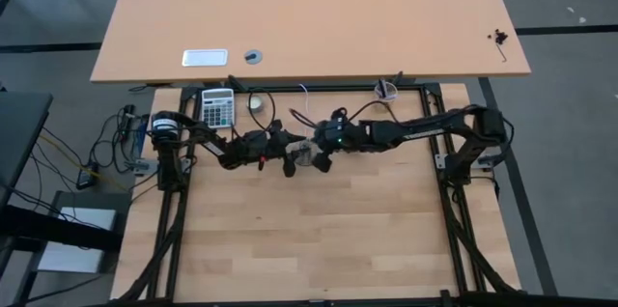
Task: Screw lightbulb
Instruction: Insert the lightbulb into the lamp
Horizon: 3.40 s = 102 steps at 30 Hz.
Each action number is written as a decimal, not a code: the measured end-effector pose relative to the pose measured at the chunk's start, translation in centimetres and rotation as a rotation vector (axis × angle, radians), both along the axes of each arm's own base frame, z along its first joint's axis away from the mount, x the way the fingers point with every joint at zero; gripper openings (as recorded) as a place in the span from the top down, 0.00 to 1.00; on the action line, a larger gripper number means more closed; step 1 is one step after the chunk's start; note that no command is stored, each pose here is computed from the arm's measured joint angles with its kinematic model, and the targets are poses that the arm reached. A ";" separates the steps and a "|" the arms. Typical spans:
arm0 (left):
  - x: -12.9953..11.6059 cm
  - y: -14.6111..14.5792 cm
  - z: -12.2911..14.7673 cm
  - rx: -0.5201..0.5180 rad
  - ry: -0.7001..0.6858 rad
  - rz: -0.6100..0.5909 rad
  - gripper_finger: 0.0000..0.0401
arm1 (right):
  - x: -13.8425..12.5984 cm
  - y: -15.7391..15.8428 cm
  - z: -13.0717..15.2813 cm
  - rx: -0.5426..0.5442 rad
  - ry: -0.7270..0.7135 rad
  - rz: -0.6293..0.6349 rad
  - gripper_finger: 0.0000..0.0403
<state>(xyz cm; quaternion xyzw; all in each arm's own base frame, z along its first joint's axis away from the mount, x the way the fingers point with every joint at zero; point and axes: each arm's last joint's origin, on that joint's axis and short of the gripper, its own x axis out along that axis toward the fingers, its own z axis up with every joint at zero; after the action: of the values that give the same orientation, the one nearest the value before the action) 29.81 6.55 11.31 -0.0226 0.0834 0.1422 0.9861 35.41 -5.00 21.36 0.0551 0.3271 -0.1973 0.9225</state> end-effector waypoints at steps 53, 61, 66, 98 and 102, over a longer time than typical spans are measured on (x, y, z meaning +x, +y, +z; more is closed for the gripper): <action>-0.3 -0.4 2.4 -0.036 -0.024 -0.092 0.52 | -4.3 1.4 -4.0 0.279 0.545 0.164 0.60; 0.9 -2.3 4.0 -0.047 -0.068 -0.275 0.52 | -2.1 3.0 -1.4 0.219 0.389 0.254 0.60; 3.0 -3.6 4.6 -0.065 0.069 -0.325 0.52 | -1.1 3.7 0.2 0.197 0.316 0.299 0.60; 5.1 -4.8 6.4 -0.105 0.133 -0.386 0.60 | -0.7 4.8 0.7 0.176 0.296 0.350 0.60; 5.2 -4.8 6.5 -0.099 0.126 -0.385 0.71 | -0.7 4.8 0.8 0.174 0.294 0.350 0.59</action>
<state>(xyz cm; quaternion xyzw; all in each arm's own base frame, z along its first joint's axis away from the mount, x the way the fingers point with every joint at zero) 34.98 1.70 17.83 -0.0459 0.1548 -0.0521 0.9855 34.71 -0.22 22.12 0.0475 0.4781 -0.0112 0.8769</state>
